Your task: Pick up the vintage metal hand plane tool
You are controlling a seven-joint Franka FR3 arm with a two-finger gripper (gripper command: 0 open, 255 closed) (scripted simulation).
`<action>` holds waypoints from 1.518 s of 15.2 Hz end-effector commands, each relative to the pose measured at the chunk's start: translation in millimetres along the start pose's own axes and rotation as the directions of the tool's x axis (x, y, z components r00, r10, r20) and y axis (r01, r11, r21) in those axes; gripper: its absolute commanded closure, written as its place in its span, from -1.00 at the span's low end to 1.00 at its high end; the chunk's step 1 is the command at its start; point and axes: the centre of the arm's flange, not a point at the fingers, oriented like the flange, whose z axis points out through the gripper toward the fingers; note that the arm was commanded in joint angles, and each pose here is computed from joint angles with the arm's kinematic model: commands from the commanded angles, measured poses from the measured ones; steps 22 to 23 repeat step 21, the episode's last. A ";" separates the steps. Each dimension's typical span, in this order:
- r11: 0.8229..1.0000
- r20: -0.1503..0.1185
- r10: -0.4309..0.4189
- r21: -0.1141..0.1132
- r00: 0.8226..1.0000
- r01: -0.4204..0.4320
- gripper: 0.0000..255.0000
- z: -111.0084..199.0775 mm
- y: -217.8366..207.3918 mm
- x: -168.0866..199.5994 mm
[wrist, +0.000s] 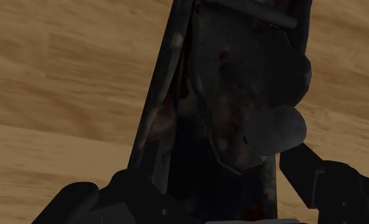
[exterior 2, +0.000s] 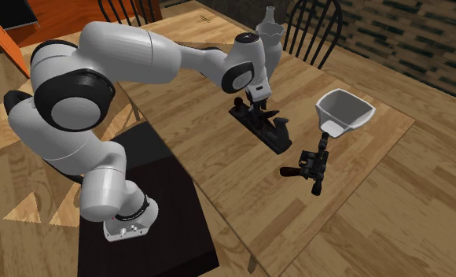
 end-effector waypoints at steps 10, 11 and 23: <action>1.000 0.002 -0.002 -0.002 1.000 0.002 1.00 -29.9 -6.4 5.2; 1.000 0.002 -0.002 -0.002 1.000 0.002 1.00 -35.0 -7.3 6.0; 1.000 0.002 -0.002 -0.002 1.000 0.002 1.00 -76.8 -14.7 13.2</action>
